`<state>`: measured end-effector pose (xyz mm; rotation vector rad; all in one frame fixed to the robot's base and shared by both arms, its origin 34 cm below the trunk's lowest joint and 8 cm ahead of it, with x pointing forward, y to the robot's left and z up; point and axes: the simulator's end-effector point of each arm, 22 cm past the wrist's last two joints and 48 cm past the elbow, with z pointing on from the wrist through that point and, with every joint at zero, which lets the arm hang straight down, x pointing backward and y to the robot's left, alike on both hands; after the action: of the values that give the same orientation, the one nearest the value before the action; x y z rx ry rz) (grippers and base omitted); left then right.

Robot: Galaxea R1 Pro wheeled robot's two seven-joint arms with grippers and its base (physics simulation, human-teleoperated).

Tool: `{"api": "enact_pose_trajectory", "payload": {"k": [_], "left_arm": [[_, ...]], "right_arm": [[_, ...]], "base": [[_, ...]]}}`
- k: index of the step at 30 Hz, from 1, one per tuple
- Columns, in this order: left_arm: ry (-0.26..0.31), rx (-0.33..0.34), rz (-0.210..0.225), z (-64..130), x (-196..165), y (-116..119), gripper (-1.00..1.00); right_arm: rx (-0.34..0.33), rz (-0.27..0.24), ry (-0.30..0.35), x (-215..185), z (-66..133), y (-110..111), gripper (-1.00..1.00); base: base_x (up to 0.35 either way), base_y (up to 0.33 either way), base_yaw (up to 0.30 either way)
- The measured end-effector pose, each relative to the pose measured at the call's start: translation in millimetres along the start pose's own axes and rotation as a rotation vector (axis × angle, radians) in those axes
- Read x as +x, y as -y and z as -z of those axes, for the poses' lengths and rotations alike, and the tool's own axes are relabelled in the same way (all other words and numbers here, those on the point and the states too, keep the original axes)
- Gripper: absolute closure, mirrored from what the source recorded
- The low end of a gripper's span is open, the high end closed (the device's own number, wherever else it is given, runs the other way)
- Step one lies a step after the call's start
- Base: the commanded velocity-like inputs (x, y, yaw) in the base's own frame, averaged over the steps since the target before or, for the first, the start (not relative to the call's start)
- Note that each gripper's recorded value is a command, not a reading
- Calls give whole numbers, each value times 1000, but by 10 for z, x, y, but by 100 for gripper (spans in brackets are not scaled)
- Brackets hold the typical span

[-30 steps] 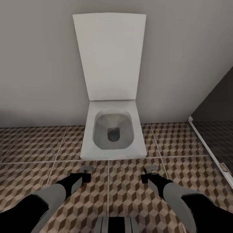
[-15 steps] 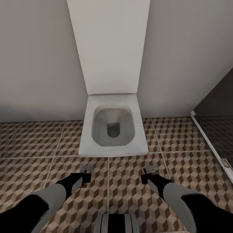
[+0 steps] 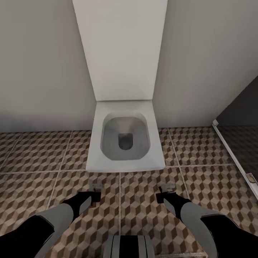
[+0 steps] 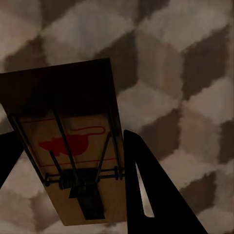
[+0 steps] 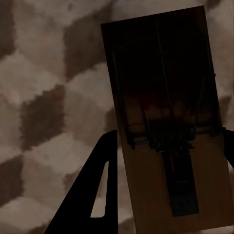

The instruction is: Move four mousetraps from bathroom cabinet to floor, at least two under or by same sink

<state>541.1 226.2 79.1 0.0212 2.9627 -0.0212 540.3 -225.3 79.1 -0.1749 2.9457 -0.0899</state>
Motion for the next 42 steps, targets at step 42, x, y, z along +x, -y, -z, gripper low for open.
{"api": "enact_pose_trajectory", "payload": {"k": [42], "left_arm": [[-75,-10,-2,-140,268,-40,100]], "right_arm": [[-4,2,-35,181,-141,-29,100]], "base": [[0,0,0]]}}
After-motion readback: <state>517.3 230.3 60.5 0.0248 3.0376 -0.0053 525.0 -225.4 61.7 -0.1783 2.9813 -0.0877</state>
